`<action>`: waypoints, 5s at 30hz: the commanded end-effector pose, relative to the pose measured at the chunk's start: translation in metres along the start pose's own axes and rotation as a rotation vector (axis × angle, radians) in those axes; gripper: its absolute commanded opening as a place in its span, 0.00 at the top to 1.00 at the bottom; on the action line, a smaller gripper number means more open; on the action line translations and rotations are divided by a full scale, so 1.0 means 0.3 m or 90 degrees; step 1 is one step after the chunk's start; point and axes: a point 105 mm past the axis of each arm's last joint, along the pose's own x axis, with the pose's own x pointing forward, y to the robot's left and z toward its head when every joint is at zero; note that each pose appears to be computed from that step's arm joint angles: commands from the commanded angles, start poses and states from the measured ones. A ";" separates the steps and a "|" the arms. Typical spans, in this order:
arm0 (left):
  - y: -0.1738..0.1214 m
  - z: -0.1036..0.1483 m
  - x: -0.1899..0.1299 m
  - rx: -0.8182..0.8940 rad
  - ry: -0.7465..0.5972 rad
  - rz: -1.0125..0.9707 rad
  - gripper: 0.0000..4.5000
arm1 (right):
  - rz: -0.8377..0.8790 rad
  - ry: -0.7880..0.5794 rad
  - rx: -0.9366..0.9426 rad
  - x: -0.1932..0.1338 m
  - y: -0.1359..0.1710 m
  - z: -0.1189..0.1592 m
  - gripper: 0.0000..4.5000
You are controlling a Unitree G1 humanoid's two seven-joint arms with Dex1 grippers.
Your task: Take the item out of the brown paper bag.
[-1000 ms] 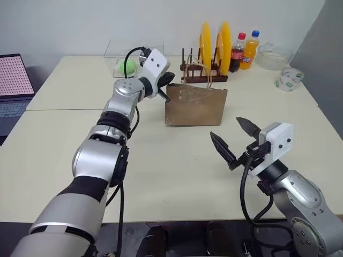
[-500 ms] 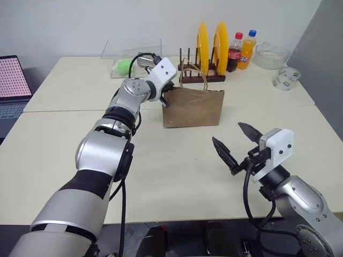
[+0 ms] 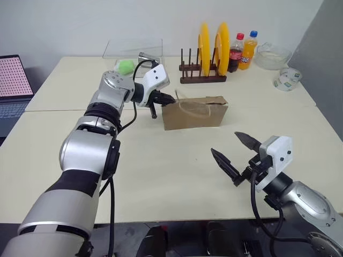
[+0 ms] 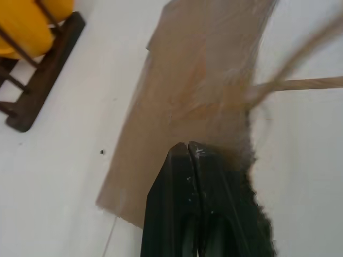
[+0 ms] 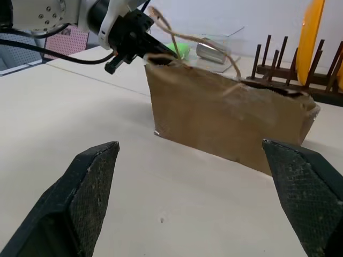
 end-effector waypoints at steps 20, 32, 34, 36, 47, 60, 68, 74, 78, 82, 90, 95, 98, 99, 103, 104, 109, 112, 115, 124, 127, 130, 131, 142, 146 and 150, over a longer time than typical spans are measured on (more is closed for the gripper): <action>-0.224 0.046 -0.153 0.247 -0.079 -0.147 0.74 | 0.089 0.031 -0.021 -0.052 0.069 0.024 0.00; -0.493 -0.081 -0.076 0.420 -0.146 -0.213 0.35 | 0.165 0.102 -0.026 -0.087 0.135 -0.053 0.00; -0.516 -0.103 -0.049 0.437 -0.154 -0.216 0.35 | 0.170 0.112 -0.023 -0.097 0.142 -0.067 0.00; -0.520 -0.104 -0.029 0.441 -0.166 -0.206 0.35 | 0.172 0.118 -0.023 -0.104 0.146 -0.075 0.00; -0.553 -0.052 0.089 0.481 -0.237 -0.215 0.35 | 0.165 0.132 -0.012 -0.133 0.167 -0.107 0.00; -0.576 0.045 0.177 0.468 -0.333 -0.218 0.96 | 0.164 0.153 0.006 -0.134 0.184 -0.126 0.00; -0.450 0.172 0.170 0.362 -0.343 -0.135 0.98 | 0.201 0.141 0.034 -0.111 0.220 -0.111 0.00; -0.406 0.216 0.171 0.344 -0.335 -0.103 0.98 | 0.240 0.146 0.025 -0.074 0.255 -0.110 0.00; -0.396 0.222 0.173 0.344 -0.330 -0.096 0.98 | 0.258 0.159 -0.001 -0.037 0.264 -0.130 0.00; -0.388 0.215 0.168 0.351 -0.321 -0.094 0.98 | 0.278 0.172 -0.027 0.005 0.269 -0.157 0.00; -0.364 0.245 0.154 0.364 -0.322 -0.073 1.00 | 0.271 0.240 -0.065 0.058 0.241 -0.265 0.53; -0.328 0.293 0.142 0.363 -0.322 -0.047 1.00 | 0.252 0.272 -0.099 0.069 0.211 -0.312 0.93; -0.301 0.314 0.134 0.357 -0.321 -0.032 1.00 | 0.245 0.275 -0.105 0.072 0.207 -0.320 0.99; -0.295 0.319 0.131 0.356 -0.321 -0.028 1.00 | 0.245 0.272 -0.107 0.073 0.208 -0.317 0.99; -0.291 0.309 0.128 0.357 -0.315 -0.027 1.00 | 0.269 0.219 -0.107 0.060 0.233 -0.259 0.99; -0.296 0.306 0.129 0.357 -0.315 -0.031 1.00 | 0.273 0.220 -0.112 0.051 0.235 -0.258 0.99; -0.333 0.287 0.133 0.347 -0.317 -0.055 1.00 | 0.245 0.200 -0.130 -0.009 0.209 -0.224 0.87; -0.339 0.275 0.134 0.346 -0.311 -0.057 1.00 | 0.248 0.205 -0.141 -0.058 0.205 -0.208 0.65; -0.338 0.272 0.133 0.345 -0.309 -0.056 1.00 | 0.236 0.185 -0.151 -0.074 0.203 -0.176 0.41; -0.341 0.260 0.136 0.348 -0.301 -0.061 1.00 | 0.192 0.121 -0.193 -0.071 0.170 -0.117 0.10; -0.345 0.259 0.139 0.349 -0.300 -0.065 1.00 | 0.197 0.127 -0.215 -0.052 0.169 -0.121 0.10; -0.346 0.261 0.140 0.351 -0.300 -0.064 1.00 | 0.207 0.155 -0.256 -0.015 0.154 -0.159 0.10; -0.347 0.261 0.140 0.352 -0.300 -0.064 1.00 | 0.210 0.164 -0.264 -0.005 0.150 -0.168 0.10; -0.339 0.257 0.130 0.355 -0.293 -0.054 1.00 | 0.199 0.217 -0.345 0.087 0.112 -0.244 0.53; -0.329 0.265 0.129 0.360 -0.290 -0.048 1.00 | 0.208 0.242 -0.357 0.089 0.127 -0.279 0.86; -0.295 0.296 0.127 0.353 -0.293 -0.023 1.00 | 0.223 0.272 -0.377 0.086 0.142 -0.318 0.99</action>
